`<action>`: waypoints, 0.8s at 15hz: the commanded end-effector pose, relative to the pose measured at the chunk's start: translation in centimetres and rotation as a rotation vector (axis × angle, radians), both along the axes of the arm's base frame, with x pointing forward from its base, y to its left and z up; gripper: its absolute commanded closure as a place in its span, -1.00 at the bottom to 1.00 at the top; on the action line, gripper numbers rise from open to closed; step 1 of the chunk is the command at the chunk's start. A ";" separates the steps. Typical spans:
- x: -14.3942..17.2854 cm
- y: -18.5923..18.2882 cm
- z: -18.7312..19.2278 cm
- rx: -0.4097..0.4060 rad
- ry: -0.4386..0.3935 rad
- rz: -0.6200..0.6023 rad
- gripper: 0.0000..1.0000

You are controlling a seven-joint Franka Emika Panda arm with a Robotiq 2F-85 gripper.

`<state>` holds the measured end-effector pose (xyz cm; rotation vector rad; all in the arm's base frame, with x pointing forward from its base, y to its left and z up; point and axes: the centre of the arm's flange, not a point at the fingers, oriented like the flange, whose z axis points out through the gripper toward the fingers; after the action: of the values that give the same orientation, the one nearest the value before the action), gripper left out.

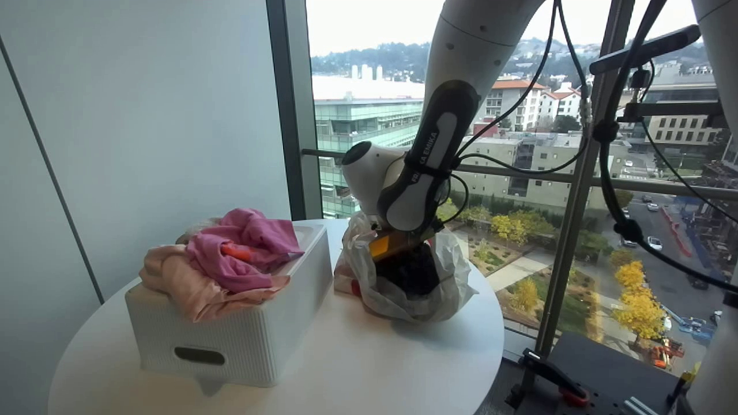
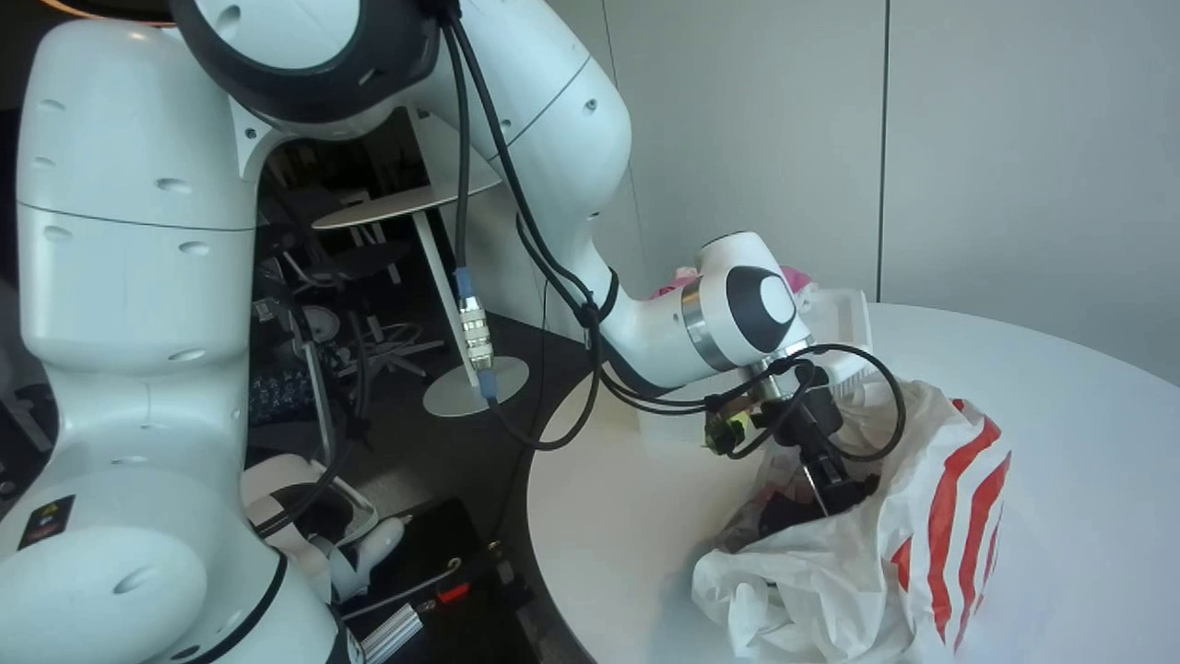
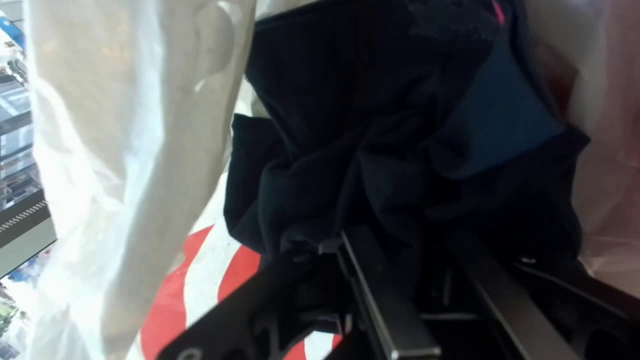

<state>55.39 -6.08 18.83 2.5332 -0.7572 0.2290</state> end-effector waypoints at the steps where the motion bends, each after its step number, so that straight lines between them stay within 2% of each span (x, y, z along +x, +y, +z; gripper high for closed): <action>1: -0.9 0.7 4.3 -0.048 -0.016 -0.017 -0.23; 6: -2.2 1.8 9.0 -0.036 -0.014 -0.046 -0.97; 8: -2.5 3.0 10.8 0.034 -0.058 -0.029 -1.00; 9: -2.6 4.0 11.8 0.103 -0.095 0.000 -1.00; 12: -2.3 6.8 13.4 0.230 -0.138 0.086 -1.00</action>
<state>53.97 -1.02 29.97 2.6434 -0.8280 0.3269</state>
